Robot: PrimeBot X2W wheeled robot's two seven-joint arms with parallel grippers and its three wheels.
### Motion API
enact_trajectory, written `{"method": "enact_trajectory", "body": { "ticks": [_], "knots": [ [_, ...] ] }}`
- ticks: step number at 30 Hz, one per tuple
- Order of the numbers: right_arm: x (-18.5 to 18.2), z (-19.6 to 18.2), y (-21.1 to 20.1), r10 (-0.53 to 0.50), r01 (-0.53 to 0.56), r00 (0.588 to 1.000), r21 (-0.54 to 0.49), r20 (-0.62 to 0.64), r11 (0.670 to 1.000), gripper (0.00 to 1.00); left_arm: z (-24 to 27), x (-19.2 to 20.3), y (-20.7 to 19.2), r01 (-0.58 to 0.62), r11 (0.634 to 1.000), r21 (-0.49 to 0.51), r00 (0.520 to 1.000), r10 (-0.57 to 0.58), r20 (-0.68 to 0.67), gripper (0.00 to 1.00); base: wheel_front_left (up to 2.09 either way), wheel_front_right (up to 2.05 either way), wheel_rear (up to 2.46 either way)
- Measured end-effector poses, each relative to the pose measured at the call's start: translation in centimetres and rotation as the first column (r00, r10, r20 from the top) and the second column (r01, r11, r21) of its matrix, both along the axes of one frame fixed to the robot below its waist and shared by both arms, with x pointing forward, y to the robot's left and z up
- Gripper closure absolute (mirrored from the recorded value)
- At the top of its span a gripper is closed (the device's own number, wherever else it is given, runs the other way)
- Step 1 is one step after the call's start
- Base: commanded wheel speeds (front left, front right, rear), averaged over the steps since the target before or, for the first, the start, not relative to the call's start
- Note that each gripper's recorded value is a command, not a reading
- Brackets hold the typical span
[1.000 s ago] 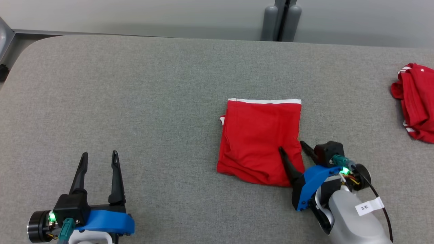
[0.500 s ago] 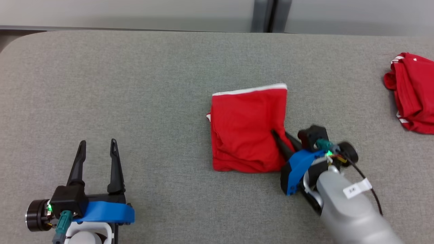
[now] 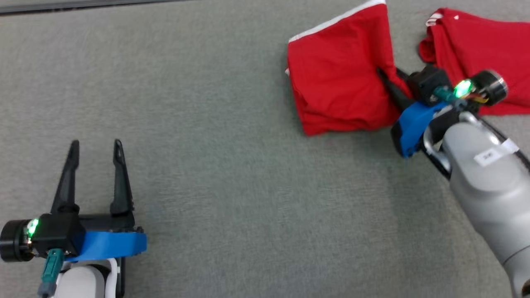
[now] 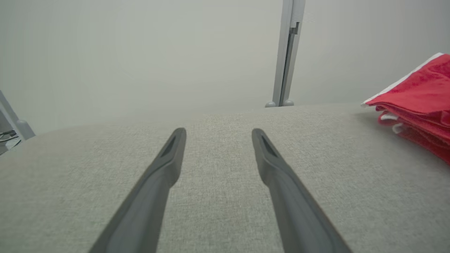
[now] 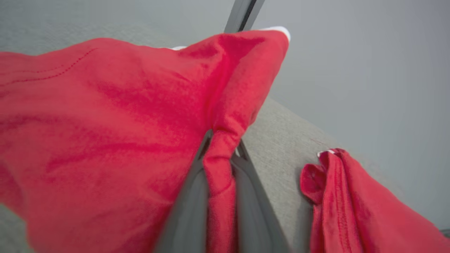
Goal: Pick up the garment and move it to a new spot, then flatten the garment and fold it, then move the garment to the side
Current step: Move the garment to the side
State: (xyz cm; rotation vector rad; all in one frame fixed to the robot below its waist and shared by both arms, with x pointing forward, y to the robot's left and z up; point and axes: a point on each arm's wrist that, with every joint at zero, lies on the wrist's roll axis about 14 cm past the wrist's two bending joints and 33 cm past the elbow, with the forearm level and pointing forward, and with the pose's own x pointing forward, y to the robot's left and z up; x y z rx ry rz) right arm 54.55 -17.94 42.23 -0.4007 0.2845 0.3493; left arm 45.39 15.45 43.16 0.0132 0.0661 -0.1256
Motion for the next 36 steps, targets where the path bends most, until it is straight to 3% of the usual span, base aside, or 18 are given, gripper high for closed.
{"method": "enact_trajectory", "body": {
  "ticks": [7,13,29,30,31,32,36],
  "knots": [
    [1.6,2.5,-8.8,-0.134,0.138,0.990,-0.086,0.051,0.987,1.00,-0.8,3.4,-3.9,0.128,0.992,0.006,0.991,-0.128,0.029,0.00,0.00,0.00,0.00],
    [1.3,4.2,-15.7,-0.235,0.241,0.970,-0.191,0.056,0.951,1.00,-0.9,5.2,-6.7,0.214,0.977,0.006,0.976,-0.214,0.050,0.00,0.00,0.00,0.00],
    [0.3,3.2,-24.1,-0.435,0.404,0.900,-0.322,-0.026,0.856,1.00,-2.1,6.6,-8.0,0.275,0.961,0.011,0.961,-0.275,0.032,0.00,0.00,0.00,0.00],
    [0.4,3.3,-24.2,-0.437,0.409,0.899,-0.320,-0.019,0.855,0.44,-2.2,6.6,-7.9,0.273,0.962,0.011,0.962,-0.273,0.031,0.00,0.00,0.00,0.00],
    [0.6,3.3,-24.4,-0.445,0.418,0.895,-0.318,-0.013,0.851,0.44,-2.2,6.6,-7.9,0.271,0.962,0.012,0.962,-0.272,0.030,0.00,0.00,0.00,0.00],
    [0.7,3.2,-24.6,-0.452,0.425,0.892,-0.319,-0.013,0.847,0.00,-2.3,6.7,-7.8,0.268,0.963,0.013,0.963,-0.268,0.030,0.00,0.00,0.00,0.00],
    [0.8,2.7,-24.4,-0.458,0.430,0.889,-0.316,-0.015,0.846,0.00,-2.3,6.6,-7.4,0.255,0.967,0.011,0.966,-0.255,0.029,0.00,0.00,0.00,0.00]
  ]
}}
